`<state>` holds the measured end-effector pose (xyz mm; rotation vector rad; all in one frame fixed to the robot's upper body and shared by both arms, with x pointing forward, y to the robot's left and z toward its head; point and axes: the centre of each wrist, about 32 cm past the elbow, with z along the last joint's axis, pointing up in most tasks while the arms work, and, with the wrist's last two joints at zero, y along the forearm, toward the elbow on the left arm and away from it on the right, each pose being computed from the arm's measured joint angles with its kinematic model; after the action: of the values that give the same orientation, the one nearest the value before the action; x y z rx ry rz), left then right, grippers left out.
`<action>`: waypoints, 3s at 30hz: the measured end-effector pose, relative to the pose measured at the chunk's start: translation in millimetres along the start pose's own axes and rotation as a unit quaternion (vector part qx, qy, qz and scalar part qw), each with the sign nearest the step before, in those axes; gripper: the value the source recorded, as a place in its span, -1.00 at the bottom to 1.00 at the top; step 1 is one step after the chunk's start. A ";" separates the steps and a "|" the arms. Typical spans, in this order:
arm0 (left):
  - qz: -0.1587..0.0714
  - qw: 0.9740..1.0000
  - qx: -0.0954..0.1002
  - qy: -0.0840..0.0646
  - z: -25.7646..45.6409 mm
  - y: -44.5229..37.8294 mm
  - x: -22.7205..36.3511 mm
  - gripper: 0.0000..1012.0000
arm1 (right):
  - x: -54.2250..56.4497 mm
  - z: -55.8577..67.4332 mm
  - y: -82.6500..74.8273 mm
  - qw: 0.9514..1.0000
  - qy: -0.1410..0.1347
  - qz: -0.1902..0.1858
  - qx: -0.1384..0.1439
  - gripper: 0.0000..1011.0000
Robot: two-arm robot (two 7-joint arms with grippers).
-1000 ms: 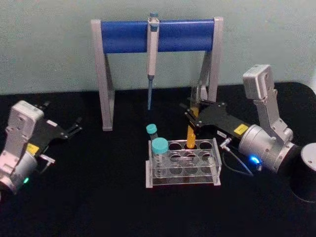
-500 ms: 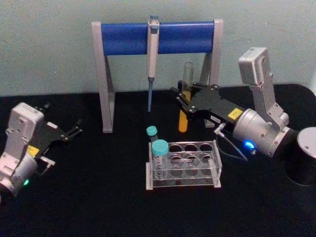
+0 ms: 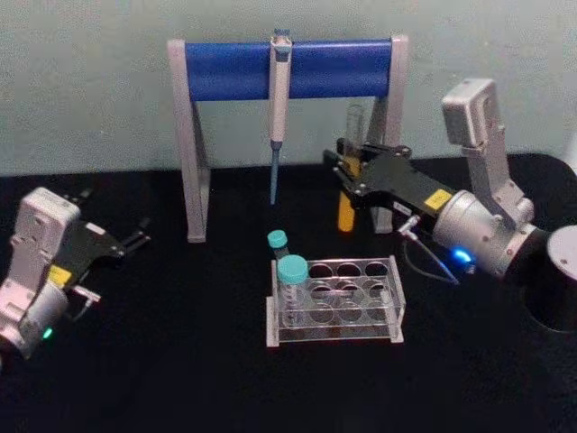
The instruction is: Pick up the test tube from the test tube rack, shake it, then place it back into the test tube rack.
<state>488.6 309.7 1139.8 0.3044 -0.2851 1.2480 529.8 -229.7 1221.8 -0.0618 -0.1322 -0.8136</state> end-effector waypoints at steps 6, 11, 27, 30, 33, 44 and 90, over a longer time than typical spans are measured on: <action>0.000 1.000 0.000 0.000 0.0 0.0 0.0 0.98 | 0.7 0.9 -20.4 1.000 -0.004 -0.025 -0.011 -0.55; 0.000 1.000 0.000 0.000 0.0 0.0 0.0 0.98 | -4.9 3.1 -39.1 0.999 -0.002 -0.028 -0.025 -0.55; 0.000 1.000 0.000 0.000 0.0 0.0 0.0 0.98 | -26.1 3.9 -23.8 0.998 0.029 0.052 -0.010 -0.55; 0.000 1.000 0.000 0.000 0.0 0.0 0.0 0.98 | -25.8 2.4 -16.3 0.998 0.029 0.049 0.000 -0.55; 0.000 1.000 0.000 0.000 0.0 0.0 0.0 0.98 | -23.3 -0.7 -6.9 0.999 0.029 0.034 0.011 -0.55; 0.000 1.000 0.000 0.000 0.0 0.0 0.0 0.98 | -14.0 -6.8 -1.5 0.999 0.032 -0.024 0.018 -0.55; 0.000 1.000 0.000 0.000 0.0 0.0 0.0 0.98 | -24.0 -2.9 -5.5 0.998 0.027 0.047 0.018 -0.55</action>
<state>488.6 309.7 1139.8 0.3045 -0.2850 1.2479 509.8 -216.5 1215.6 -0.0120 -0.0914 -0.7184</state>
